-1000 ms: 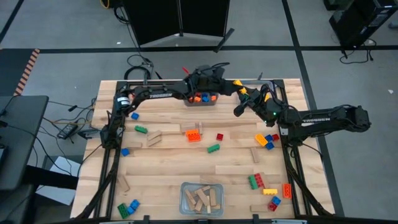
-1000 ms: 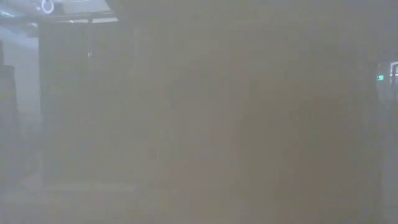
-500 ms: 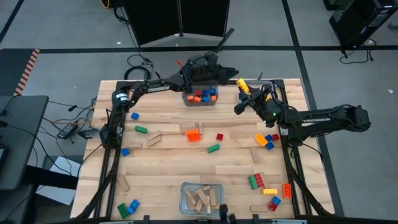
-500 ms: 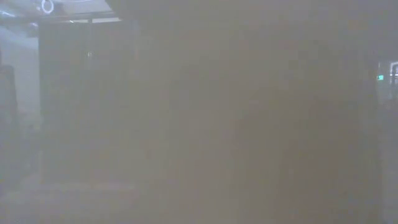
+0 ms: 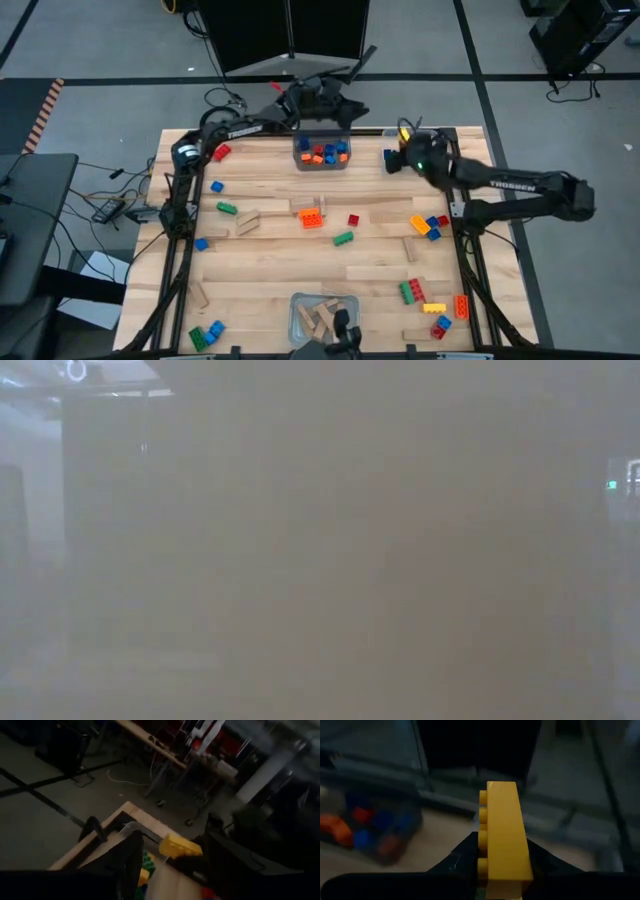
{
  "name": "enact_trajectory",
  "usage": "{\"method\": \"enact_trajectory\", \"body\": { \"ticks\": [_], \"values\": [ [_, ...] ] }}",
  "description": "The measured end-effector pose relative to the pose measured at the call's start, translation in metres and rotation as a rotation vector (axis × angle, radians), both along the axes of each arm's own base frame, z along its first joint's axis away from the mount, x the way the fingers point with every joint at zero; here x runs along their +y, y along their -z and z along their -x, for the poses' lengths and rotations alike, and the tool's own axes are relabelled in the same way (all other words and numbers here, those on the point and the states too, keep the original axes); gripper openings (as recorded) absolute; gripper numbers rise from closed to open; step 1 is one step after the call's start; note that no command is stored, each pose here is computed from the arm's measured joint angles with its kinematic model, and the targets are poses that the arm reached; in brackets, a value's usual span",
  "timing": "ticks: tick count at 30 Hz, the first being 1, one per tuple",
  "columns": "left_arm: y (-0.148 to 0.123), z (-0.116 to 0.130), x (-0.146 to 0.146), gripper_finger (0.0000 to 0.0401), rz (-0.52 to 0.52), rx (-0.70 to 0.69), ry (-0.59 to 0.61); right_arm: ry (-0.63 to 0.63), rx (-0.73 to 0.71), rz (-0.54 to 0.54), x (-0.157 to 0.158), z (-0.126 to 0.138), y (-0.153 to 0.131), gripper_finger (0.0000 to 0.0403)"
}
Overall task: Sort blocks by size
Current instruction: Put the large yellow game piece into the transparent bin
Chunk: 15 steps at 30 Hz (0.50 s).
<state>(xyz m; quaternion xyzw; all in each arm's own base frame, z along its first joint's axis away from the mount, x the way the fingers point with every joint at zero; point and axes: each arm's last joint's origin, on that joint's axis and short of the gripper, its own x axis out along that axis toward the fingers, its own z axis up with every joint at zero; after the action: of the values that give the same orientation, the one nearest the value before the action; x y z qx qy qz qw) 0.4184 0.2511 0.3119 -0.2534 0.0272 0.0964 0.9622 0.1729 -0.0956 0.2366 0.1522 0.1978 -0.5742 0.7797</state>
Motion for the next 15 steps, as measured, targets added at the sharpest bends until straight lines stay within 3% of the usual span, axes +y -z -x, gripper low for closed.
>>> {"method": "enact_trajectory", "body": {
  "ticks": [9,12,15],
  "values": [
    [-0.011,0.007,-0.014,0.0214,-0.14,0.114,0.011,0.093,-0.044,-0.456,-0.05,0.02,0.021,0.0107],
    [-0.017,0.016,-0.015,0.0214,-0.162,0.185,-0.051,0.122,-0.015,-0.545,-0.061,0.022,0.036,0.0109],
    [-0.026,0.03,-0.014,0.0214,-0.165,0.251,-0.109,0.148,-0.001,-0.563,-0.069,0.02,0.044,0.0115]
  ]
}}
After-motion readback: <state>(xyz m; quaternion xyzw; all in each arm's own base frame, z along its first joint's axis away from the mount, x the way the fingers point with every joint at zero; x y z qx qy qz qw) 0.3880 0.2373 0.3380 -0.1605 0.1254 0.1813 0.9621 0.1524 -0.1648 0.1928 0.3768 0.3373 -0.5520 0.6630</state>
